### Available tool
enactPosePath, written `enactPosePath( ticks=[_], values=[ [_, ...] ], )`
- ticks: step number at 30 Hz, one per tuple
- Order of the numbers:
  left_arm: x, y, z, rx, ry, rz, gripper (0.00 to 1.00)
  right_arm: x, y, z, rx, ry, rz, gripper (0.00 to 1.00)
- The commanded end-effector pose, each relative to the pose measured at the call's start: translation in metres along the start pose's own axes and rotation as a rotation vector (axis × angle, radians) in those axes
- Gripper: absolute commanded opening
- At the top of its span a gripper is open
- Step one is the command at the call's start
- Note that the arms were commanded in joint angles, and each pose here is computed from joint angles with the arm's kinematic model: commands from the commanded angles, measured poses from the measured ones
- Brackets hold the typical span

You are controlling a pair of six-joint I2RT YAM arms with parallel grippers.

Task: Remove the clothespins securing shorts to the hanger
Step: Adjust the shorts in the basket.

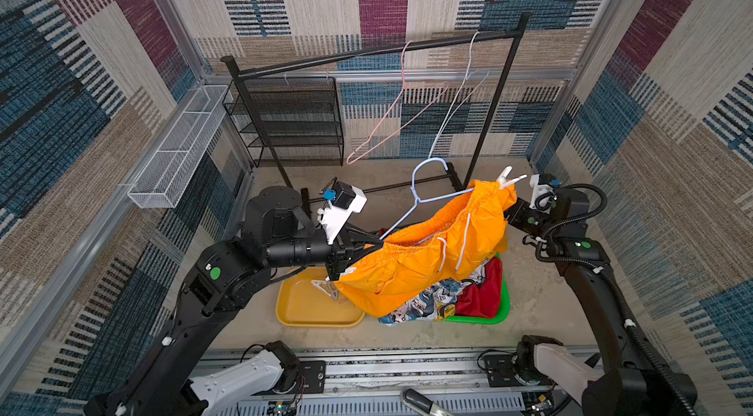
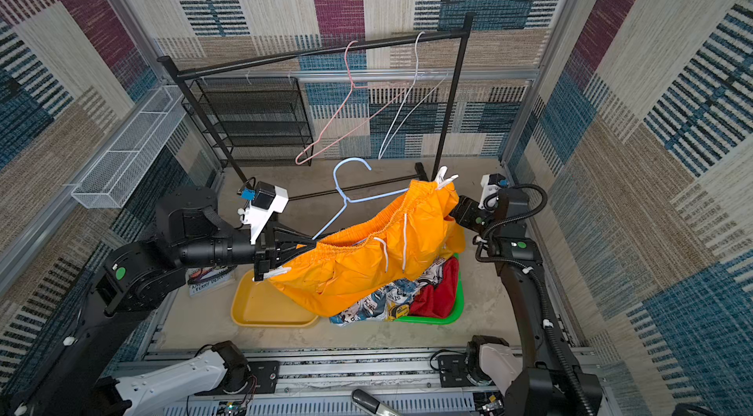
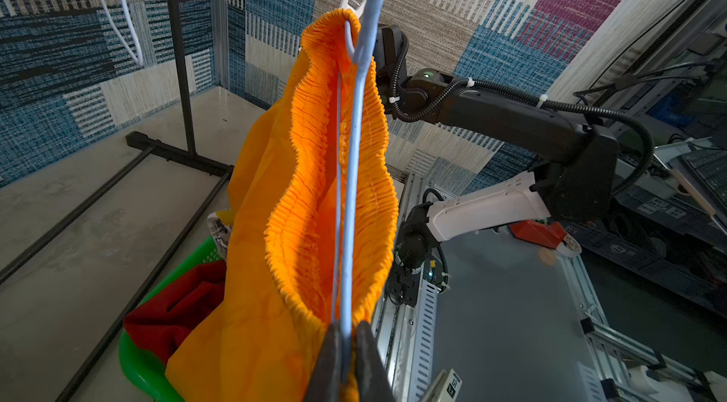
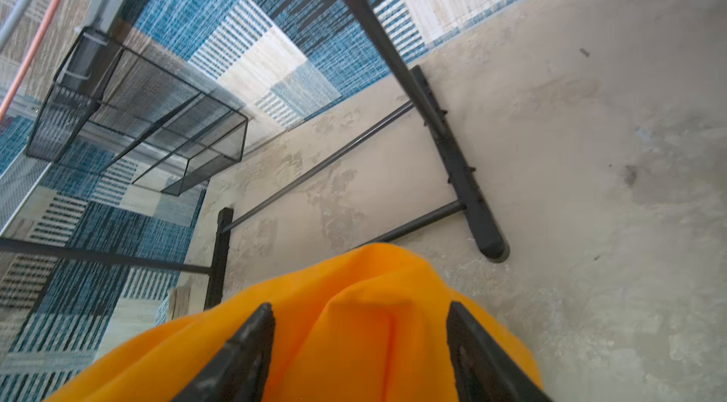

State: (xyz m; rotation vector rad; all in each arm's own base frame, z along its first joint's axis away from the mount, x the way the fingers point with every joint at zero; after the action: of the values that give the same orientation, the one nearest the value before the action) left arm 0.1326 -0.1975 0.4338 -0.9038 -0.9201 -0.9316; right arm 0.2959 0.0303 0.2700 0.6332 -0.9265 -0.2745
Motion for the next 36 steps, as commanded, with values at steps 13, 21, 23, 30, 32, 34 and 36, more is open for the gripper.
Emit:
enactPosePath(
  ticks=[13, 21, 23, 30, 32, 34, 36],
  values=[
    [0.002, 0.018, -0.028, -0.007, -0.023, -0.022, 0.00, -0.096, 0.001, 0.006, -0.064, 0.206, -0.023, 0.48],
    [-0.019, 0.040, -0.052, 0.054, 0.040, 0.021, 0.00, -0.141, -0.014, -0.013, -0.173, 0.317, -0.029, 0.44],
    [-0.028, 0.046, -0.058, 0.066, 0.059, 0.037, 0.00, -0.150, -0.021, -0.017, -0.199, 0.335, -0.043, 0.44],
    [-0.059, 0.061, -0.077, 0.099, 0.134, 0.078, 0.00, -0.147, -0.030, -0.014, -0.279, 0.292, -0.059, 0.50],
    [-0.064, 0.064, -0.082, 0.097, 0.144, 0.103, 0.00, -0.138, -0.028, -0.010, -0.307, 0.259, -0.060, 0.53],
    [-0.069, 0.070, -0.088, 0.116, 0.162, 0.128, 0.00, -0.131, -0.026, -0.007, -0.327, 0.234, -0.062, 0.57],
    [-0.073, 0.074, -0.091, 0.140, 0.174, 0.144, 0.00, -0.126, -0.025, -0.004, -0.338, 0.212, -0.068, 0.59]
  ],
)
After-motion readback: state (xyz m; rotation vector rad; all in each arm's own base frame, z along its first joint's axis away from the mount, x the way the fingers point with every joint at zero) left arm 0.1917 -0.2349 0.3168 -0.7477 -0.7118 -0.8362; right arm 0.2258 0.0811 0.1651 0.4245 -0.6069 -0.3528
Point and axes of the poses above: each gripper's point midway between its finger pads, its own z axis back along the fingers, its own y axis along the line the jaws close on, x = y × z, the point moved 5 cm from there along z, back along the fingers, and after that the axes turned 2 degrees about -z, right-handed, at the moved point
